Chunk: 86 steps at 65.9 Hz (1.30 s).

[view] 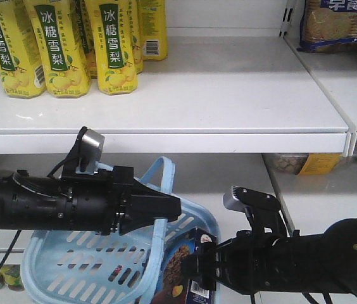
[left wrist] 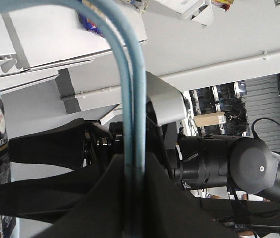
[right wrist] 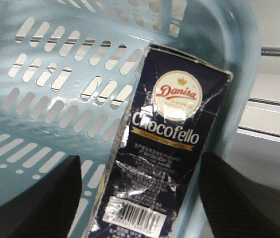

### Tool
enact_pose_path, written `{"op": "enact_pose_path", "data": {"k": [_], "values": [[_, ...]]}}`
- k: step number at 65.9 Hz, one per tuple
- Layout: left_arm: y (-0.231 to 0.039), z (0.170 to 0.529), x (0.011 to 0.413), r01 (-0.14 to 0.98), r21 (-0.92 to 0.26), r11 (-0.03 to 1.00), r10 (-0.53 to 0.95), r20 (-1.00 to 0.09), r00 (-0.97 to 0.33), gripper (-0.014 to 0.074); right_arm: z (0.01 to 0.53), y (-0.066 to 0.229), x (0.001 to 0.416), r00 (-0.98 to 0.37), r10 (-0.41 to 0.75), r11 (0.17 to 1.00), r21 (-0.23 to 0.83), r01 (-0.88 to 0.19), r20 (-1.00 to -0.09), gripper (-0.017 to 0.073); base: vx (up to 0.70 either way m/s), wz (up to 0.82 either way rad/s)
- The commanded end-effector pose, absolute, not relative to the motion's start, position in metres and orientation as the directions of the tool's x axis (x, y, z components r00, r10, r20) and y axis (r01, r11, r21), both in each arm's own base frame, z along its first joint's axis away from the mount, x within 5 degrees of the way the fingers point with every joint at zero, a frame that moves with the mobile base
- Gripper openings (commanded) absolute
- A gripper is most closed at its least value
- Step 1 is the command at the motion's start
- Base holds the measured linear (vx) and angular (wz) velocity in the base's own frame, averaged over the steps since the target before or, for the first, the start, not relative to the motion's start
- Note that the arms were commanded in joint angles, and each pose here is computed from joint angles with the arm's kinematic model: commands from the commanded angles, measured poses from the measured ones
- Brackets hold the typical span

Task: Left arm holds basket, right arm returns cookies
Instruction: 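Lower the right gripper around the Chocofello box and close on it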

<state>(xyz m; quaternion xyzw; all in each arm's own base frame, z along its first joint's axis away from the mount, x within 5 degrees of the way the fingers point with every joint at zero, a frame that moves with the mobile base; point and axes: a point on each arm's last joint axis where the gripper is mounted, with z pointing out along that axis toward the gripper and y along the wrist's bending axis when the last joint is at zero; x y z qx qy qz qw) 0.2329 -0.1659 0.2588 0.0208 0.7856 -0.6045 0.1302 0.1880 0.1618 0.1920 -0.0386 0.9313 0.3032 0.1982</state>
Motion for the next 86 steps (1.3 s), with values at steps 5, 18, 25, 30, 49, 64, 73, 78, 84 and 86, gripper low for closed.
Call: {"op": "enact_pose_path", "data": {"k": [5, 18, 25, 30, 49, 64, 73, 78, 84, 86], "values": [[-0.165, 0.281, 0.238, 0.243, -0.946, 0.213, -0.205, -0.286, -0.936, -0.0003, 0.204, 0.165, 0.192, -0.898, 0.066, 0.794, 0.567, -0.217, -0.436, 0.0475, 0.0, 0.0], [-0.165, 0.28, 0.238, 0.243, -0.946, 0.214, -0.204, -0.287, -0.936, -0.0003, 0.201, 0.167, 0.194, -0.901, 0.064, 0.788, 0.575, -0.218, -0.429, 0.0475, 0.0, 0.0], [-0.165, 0.281, 0.238, 0.243, -0.946, 0.213, -0.205, -0.286, -0.936, -0.0003, 0.196, 0.169, 0.194, -0.91, 0.056, 0.786, 0.58, -0.213, -0.41, 0.0475, 0.0, 0.0], [-0.165, 0.281, 0.238, 0.243, -0.946, 0.213, -0.205, -0.286, -0.936, -0.0003, 0.191, 0.171, 0.195, -0.918, 0.049, 0.784, 0.585, -0.21, -0.395, 0.0475, 0.0, 0.0], [-0.165, 0.281, 0.238, 0.243, -0.946, 0.213, -0.205, -0.286, -0.936, -0.0003, 0.179, 0.177, 0.199, -0.931, 0.052, 0.772, 0.606, -0.193, -0.362, 0.0475, 0.0, 0.0], [-0.165, 0.281, 0.238, 0.243, -0.946, 0.213, -0.205, -0.286, -0.936, -0.0003, 0.176, 0.186, 0.212, -0.928, 0.037, 0.769, 0.603, -0.21, -0.37, 0.0475, 0.0, 0.0], [-0.165, 0.281, 0.238, 0.243, -0.946, 0.213, -0.205, -0.286, -0.936, -0.0003, 0.176, 0.193, 0.221, -0.931, 0.059, 0.766, 0.615, -0.19, -0.361, 0.0475, 0.0, 0.0], [-0.165, 0.281, 0.238, 0.243, -0.946, 0.213, -0.205, -0.286, -0.936, -0.0003, 0.175, 0.195, 0.224, -0.935, 0.076, 0.758, 0.629, -0.17, -0.345, 0.0475, 0.0, 0.0], [-0.165, 0.281, 0.238, 0.243, -0.946, 0.213, -0.205, -0.286, -0.936, -0.0003, 0.177, 0.2, 0.225, -0.943, 0.078, 0.735, 0.658, -0.165, -0.323, 0.0475, 0.0, 0.0], [-0.165, 0.281, 0.238, 0.243, -0.946, 0.213, -0.205, -0.286, -0.936, -0.0003, 0.178, 0.201, 0.225, -0.945, 0.074, 0.728, 0.665, -0.168, -0.319, 0.0475, 0.0, 0.0]]}}
